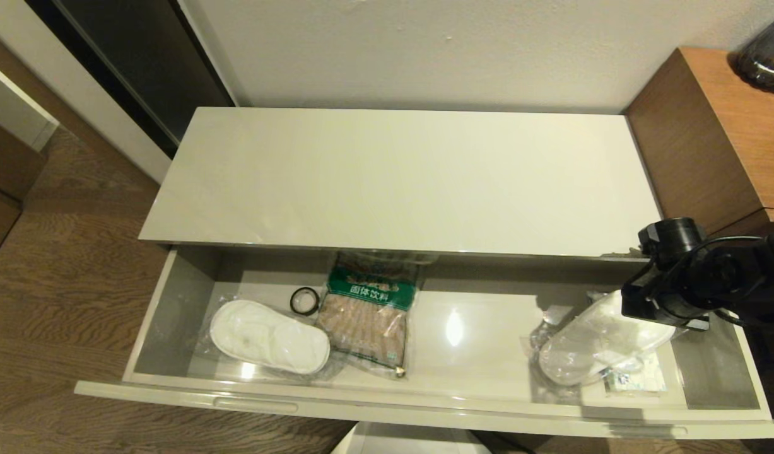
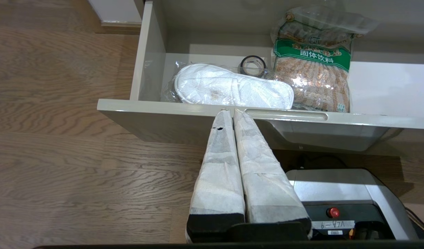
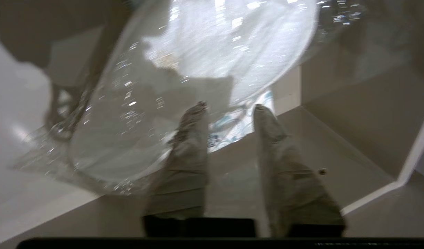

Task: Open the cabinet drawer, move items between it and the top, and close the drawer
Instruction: Take out the disposable slippers from the drawer

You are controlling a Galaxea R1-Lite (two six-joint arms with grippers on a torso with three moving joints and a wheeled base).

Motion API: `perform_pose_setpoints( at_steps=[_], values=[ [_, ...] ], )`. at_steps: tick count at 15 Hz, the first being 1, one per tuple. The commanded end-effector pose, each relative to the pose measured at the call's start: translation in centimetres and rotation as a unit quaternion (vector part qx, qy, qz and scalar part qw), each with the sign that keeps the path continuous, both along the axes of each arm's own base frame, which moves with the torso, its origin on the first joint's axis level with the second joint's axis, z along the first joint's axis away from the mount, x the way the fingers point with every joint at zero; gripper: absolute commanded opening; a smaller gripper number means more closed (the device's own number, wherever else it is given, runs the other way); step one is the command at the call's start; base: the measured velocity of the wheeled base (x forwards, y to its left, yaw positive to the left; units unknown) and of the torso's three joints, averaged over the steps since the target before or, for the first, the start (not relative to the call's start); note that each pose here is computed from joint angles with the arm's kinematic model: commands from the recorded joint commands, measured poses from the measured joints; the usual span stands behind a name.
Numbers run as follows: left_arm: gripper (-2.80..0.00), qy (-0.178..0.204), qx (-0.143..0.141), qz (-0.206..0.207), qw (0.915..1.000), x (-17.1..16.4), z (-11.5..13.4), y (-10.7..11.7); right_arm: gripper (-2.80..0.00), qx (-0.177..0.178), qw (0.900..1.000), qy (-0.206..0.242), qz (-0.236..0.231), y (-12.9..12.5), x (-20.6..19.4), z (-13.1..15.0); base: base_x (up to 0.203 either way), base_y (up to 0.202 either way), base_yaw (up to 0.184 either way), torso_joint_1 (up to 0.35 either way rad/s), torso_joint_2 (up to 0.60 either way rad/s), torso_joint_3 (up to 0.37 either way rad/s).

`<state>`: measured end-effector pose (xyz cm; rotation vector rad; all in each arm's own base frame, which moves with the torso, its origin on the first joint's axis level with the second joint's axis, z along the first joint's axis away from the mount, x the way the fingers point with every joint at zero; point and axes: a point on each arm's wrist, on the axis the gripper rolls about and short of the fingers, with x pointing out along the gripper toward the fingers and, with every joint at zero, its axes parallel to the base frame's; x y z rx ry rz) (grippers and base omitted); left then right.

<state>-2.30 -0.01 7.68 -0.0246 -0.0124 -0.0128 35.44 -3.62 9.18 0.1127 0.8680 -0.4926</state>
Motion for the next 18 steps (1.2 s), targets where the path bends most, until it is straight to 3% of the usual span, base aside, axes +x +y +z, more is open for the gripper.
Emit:
perform_pose_setpoints(
  at_steps=[1,5,12,18],
  values=[
    [-2.8,0.001,-0.001,0.0,1.0,0.0,0.0,0.0,0.0,0.001,1.0,-0.006,-0.013,-0.6,0.2,0.3,0.0,0.0,0.0,0.0,0.0,0.0],
    [-2.8,0.0,-0.001,-0.001,1.0,0.0,0.0,0.0,0.0,0.0,1.0,0.01,-0.021,-0.6,-0.2,-1.2,0.0,0.0,0.0,0.0,0.0,0.0],
    [-2.8,0.0,0.0,0.001,1.0,0.0,0.0,0.0,0.0,-0.015,0.998,-0.058,-0.02,-0.6,-1.0,-5.2,0.0,0.0,0.0,0.0,0.0,0.0],
    [-2.8,0.0,-0.001,-0.001,1.0,0.0,0.0,0.0,0.0,-0.06,0.991,-0.118,-0.012,-2.5,-0.4,-10.4,0.0,0.0,0.0,0.0,0.0,0.0]
  ],
)
